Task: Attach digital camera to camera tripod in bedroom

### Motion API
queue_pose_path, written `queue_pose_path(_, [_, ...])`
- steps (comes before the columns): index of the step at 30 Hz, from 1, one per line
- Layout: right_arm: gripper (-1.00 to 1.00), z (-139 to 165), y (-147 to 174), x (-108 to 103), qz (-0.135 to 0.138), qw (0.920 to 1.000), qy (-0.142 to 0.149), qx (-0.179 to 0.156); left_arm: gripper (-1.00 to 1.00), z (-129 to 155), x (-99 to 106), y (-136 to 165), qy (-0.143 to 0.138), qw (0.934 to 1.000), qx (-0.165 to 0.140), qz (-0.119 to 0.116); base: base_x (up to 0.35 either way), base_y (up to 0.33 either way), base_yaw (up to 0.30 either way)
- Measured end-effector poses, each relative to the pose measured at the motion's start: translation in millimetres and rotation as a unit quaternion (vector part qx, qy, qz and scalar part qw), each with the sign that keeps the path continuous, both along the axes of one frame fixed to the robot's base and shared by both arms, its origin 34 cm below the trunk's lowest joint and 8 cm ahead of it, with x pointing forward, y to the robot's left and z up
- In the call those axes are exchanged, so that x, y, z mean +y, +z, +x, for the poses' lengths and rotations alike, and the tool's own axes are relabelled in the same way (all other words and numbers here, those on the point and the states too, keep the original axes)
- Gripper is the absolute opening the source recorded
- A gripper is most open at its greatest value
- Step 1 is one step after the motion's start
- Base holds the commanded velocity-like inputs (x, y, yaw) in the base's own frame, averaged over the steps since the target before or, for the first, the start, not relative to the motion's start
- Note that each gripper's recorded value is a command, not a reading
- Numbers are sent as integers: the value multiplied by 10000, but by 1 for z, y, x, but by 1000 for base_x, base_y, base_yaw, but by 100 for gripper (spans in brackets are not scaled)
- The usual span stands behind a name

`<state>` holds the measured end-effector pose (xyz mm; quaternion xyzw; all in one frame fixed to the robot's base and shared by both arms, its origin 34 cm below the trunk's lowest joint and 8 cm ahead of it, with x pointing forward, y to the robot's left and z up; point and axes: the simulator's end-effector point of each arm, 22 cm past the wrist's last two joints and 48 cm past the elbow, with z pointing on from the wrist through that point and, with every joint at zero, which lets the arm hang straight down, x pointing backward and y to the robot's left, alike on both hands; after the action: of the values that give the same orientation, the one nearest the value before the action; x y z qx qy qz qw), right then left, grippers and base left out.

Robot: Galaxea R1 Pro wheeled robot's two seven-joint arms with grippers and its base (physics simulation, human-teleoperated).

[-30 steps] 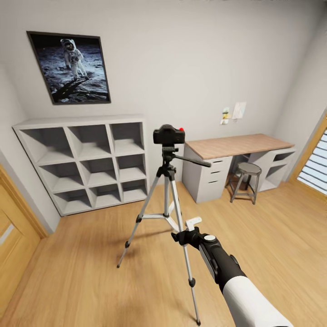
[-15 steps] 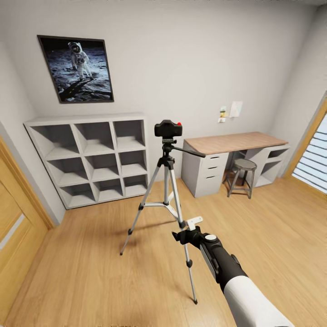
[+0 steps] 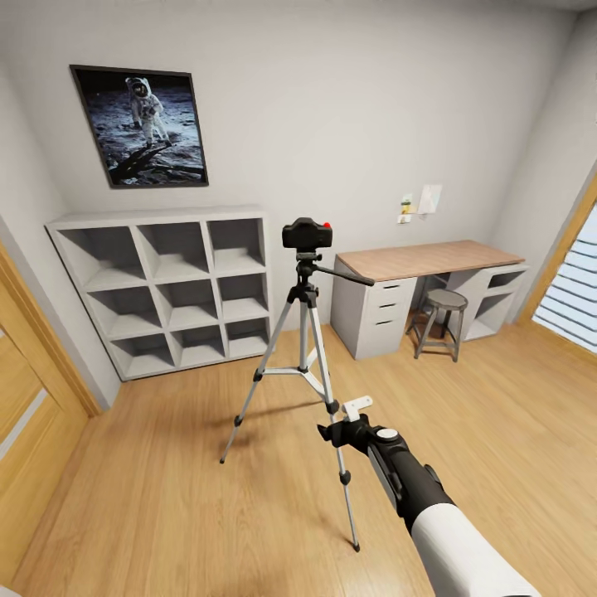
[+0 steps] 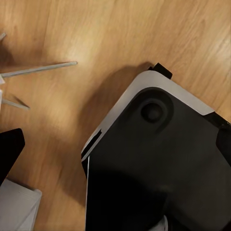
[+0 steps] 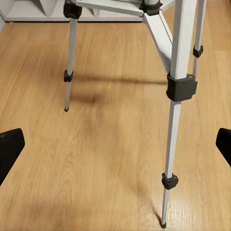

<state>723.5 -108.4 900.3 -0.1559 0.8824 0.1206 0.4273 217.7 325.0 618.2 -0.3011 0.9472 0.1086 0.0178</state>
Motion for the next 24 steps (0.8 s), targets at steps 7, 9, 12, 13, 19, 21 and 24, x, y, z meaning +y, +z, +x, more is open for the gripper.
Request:
queue_pose_path(7, [100,-85,-122,-142,-900,9844,-385,1464,100,0,0,0,-1,10000,1,0,0,0,0])
queue_pose_path(9, [100,-127,-156,-179,-1085,9721,-511,2015,100,0,0,0,4,10000,4,2,0,0,0])
queue_pose_path(12, [100,-189,-192,-203,-1192,9520,-612,2751,100,-1,0,0,6,10000,7,3,0,0,0])
queue_pose_path(13, [100,-199,-197,-205,-1195,9484,-623,2870,100,-1,0,0,6,10000,7,3,0,0,0])
queue_pose_path(19, [100,-267,-223,-219,-1252,9256,-677,3507,100,-1,0,0,7,10000,9,7,0,0,0])
queue_pose_path(21, [100,-311,-242,-235,-1484,9227,-769,3473,100,-1,0,0,1,10000,8,0,0,0,0])
queue_pose_path(24, [100,-379,-261,-237,-1525,9074,-763,3842,100,-1,0,0,0,10000,7,0,0,0,0])
